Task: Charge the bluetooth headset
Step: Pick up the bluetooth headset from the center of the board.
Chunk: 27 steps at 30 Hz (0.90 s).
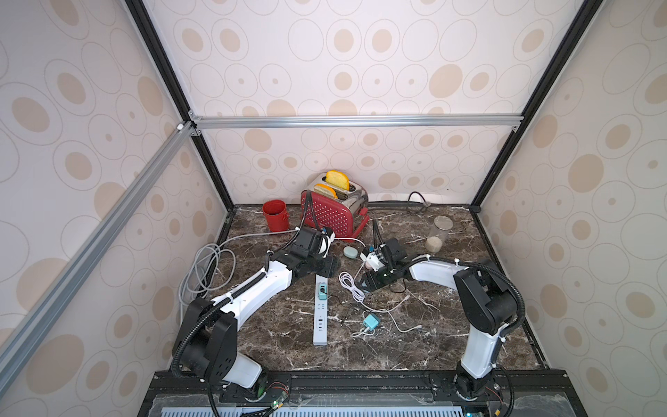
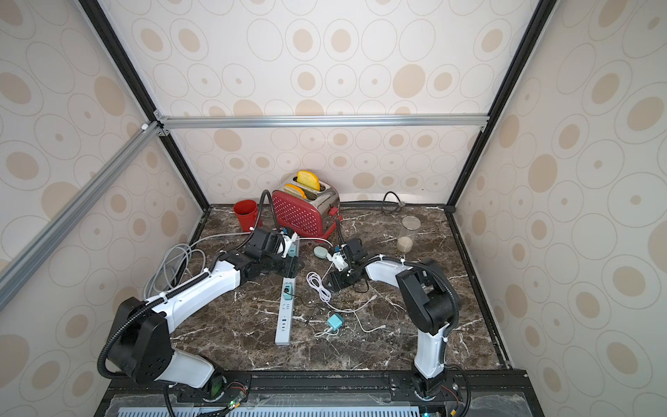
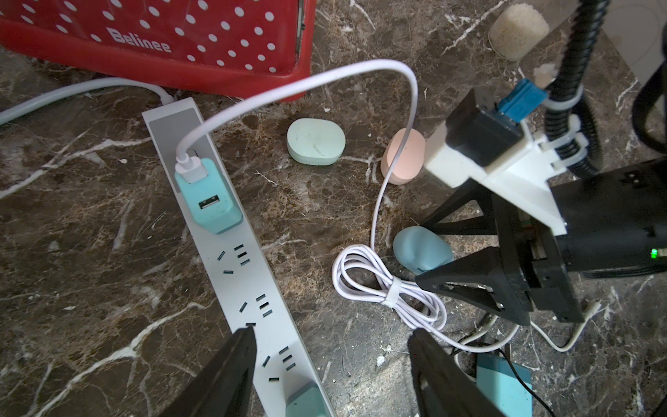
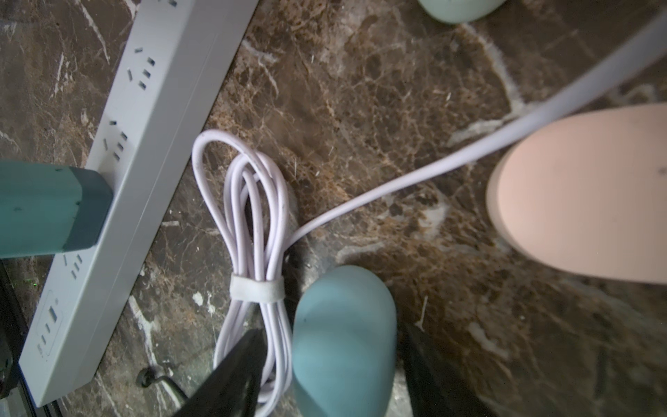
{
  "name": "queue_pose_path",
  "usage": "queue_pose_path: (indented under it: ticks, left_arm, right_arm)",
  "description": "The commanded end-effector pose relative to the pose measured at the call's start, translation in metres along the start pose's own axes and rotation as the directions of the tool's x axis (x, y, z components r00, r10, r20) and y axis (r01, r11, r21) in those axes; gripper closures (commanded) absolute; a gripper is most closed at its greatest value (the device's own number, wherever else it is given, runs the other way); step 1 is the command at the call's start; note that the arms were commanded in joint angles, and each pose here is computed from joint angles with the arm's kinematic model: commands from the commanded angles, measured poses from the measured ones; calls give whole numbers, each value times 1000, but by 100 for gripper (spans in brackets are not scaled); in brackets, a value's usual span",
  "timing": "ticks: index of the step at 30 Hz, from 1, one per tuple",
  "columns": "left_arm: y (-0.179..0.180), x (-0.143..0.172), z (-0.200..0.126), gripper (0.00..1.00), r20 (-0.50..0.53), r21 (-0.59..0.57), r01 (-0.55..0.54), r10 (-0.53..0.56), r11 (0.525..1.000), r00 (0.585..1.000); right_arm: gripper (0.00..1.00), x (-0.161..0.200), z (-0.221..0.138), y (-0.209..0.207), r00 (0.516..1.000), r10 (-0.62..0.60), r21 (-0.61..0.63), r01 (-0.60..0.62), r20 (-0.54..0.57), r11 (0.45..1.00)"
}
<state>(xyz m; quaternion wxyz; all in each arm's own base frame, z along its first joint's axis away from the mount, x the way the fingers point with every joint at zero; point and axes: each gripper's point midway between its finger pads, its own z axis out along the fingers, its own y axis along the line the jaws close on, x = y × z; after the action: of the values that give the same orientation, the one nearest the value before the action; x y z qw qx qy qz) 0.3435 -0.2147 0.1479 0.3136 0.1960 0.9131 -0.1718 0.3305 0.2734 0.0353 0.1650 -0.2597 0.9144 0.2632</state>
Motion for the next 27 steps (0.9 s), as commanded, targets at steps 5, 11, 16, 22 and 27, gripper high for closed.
queue_pose_path:
  ticks: [5, 11, 16, 22, 27]
  left_arm:
    - [0, 0, 0, 31, 1, 1, 4, -4, 1000, 1000]
    - [-1, -1, 1, 31, 3, 9, 16, -16, 1000, 1000]
    - [-3, -4, 0, 31, 9, 18, 26, -26, 1000, 1000]
    - [-12, -12, -4, 31, 37, 69, 42, -44, 997, 998]
    - [-20, -26, -18, 30, 152, 105, -19, 3, 994, 988]
  right_arm:
    - [45, 0, 6, 5, 1000, -6, -32, 6, -10, 999]
    - [47, 1, 8, 2, 1000, 8, -17, -8, -19, 1000]
    - [49, 2, 9, 0, 1000, 11, -6, -12, -18, 1000]
    - [55, -10, -8, 8, 998, 44, -70, -41, 48, 997]
    - [57, -31, -42, 24, 981, 102, -179, -72, 165, 981]
